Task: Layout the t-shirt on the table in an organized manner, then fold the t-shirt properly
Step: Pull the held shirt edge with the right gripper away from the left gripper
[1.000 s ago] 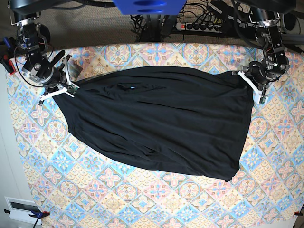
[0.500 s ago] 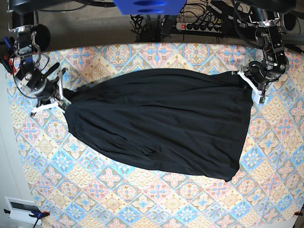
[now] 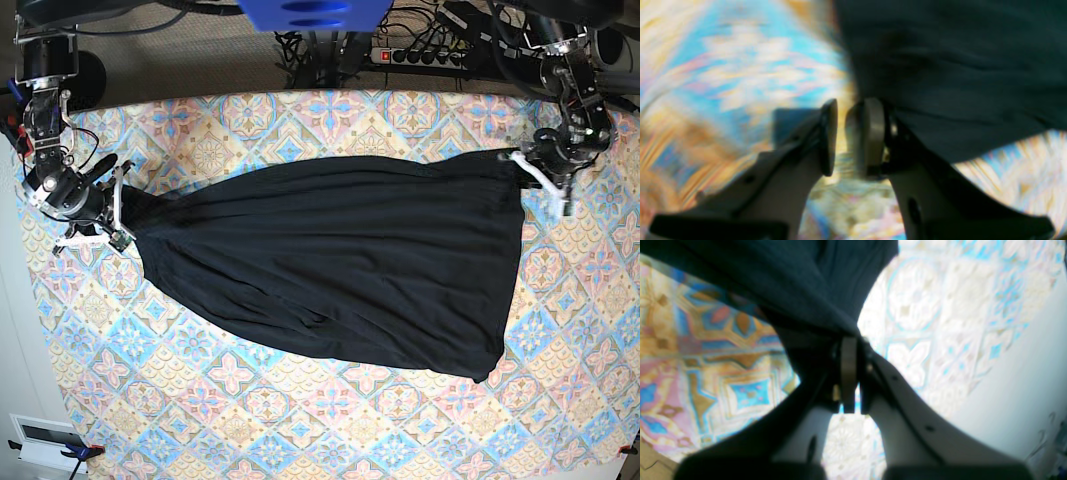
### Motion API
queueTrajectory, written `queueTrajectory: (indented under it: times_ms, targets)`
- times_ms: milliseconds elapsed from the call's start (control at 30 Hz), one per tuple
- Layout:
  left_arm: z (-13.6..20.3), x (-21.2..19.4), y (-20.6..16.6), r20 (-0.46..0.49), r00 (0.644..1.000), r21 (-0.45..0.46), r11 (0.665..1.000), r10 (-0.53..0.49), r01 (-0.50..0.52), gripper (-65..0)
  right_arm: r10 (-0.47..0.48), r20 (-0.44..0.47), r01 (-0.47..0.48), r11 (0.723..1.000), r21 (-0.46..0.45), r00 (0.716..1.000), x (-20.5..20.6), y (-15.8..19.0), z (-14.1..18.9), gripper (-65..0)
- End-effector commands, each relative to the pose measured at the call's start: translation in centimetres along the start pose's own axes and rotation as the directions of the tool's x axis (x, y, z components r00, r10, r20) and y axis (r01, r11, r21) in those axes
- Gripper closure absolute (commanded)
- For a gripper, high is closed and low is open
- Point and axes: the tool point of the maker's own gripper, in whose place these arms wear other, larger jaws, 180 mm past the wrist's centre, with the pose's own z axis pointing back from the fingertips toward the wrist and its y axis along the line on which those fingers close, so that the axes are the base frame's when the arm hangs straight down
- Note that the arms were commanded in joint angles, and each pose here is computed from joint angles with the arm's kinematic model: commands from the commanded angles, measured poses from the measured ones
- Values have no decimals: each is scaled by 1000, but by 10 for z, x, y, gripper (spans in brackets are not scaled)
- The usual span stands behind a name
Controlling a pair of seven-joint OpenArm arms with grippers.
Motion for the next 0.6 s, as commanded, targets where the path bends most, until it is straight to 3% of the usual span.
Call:
queueTrajectory:
  times_ms: [0, 133, 267, 433, 567]
  targets:
    - [8, 12, 12, 40, 999, 26, 1000, 4, -5, -123, 10, 11, -9, 999, -42, 1000, 4, -16, 7, 0]
    - [9, 11, 13, 42, 999, 31, 999, 7, -8, -124, 26, 16, -26, 999, -24, 1000, 7, -8, 6, 0]
    - [11, -3, 14, 7, 1000, 33, 999, -2, 2, -124, 101, 66, -102, 995, 11, 993, 31, 14, 7, 0]
    - [22, -14, -22, -10, 991, -23, 991, -135, 135, -124, 122, 82, -124, 992, 31, 989, 37, 24, 5, 0]
    - [23, -21, -32, -23, 988, -45, 987, -153, 152, -132, 123, 92, -128, 991, 50, 988, 42, 33, 3, 0]
